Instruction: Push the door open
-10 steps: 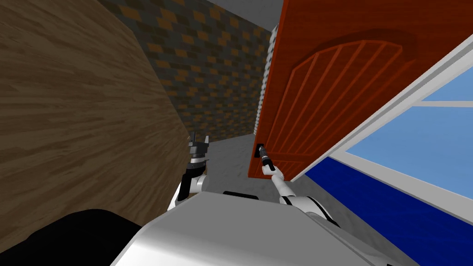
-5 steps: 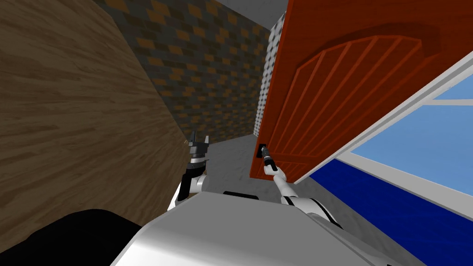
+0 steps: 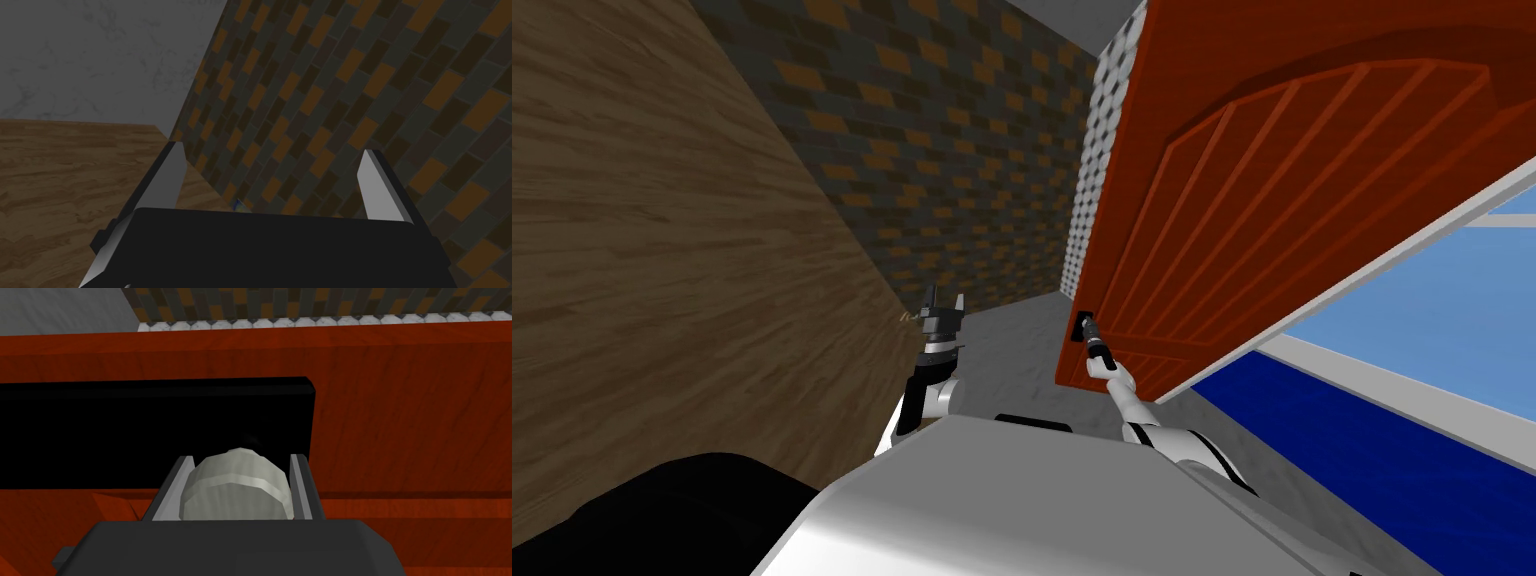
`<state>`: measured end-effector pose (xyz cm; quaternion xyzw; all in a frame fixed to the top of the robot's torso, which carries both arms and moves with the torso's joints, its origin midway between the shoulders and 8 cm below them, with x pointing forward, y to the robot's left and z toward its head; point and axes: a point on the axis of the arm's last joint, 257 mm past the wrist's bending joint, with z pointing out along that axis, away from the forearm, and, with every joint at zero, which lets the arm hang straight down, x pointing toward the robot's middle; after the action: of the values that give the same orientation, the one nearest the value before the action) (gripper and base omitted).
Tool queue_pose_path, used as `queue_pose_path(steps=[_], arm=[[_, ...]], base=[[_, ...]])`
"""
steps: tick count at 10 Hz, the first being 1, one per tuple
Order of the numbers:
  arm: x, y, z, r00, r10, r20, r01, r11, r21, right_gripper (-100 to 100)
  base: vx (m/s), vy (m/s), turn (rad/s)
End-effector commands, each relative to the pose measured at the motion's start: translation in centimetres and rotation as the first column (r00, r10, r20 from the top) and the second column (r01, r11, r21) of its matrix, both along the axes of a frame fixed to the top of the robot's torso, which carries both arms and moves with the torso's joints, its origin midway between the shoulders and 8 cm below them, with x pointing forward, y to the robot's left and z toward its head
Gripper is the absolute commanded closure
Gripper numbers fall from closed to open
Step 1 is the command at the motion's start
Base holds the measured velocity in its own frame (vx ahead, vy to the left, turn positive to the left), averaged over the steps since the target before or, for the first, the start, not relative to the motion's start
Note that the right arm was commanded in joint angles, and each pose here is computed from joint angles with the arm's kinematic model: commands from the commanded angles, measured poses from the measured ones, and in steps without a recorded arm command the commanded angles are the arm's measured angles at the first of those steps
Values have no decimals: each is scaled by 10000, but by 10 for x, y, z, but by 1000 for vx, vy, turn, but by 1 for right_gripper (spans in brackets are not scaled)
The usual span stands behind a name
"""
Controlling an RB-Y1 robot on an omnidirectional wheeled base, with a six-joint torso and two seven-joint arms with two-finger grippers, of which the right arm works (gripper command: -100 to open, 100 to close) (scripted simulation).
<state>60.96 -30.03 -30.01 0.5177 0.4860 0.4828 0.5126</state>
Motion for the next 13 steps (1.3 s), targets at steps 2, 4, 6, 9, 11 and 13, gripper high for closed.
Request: queue_pose_path(steps=[2, 4, 6, 9, 11, 13], arm=[[-1, -15, 3, 9996, -266, 58, 266, 9996, -19, 100], [-3, -28, 3, 9986, -521, 62, 522, 9986, -21, 100], [-5, -43, 3, 9968, -795, 67, 796, 9968, -22, 100], [-9, -63, 4, 9932, -1161, 76, 1161, 9932, -22, 100], [-11, -73, 4, 9908, -1350, 81, 1351, 9908, -22, 100], [-13, -76, 3, 9896, -1434, 53, 1434, 9897, -19, 100]], base=[[180, 56, -54], [200, 52, -46], [217, 82, -67], [188, 122, -70], [155, 121, -69], [89, 50, -38]])
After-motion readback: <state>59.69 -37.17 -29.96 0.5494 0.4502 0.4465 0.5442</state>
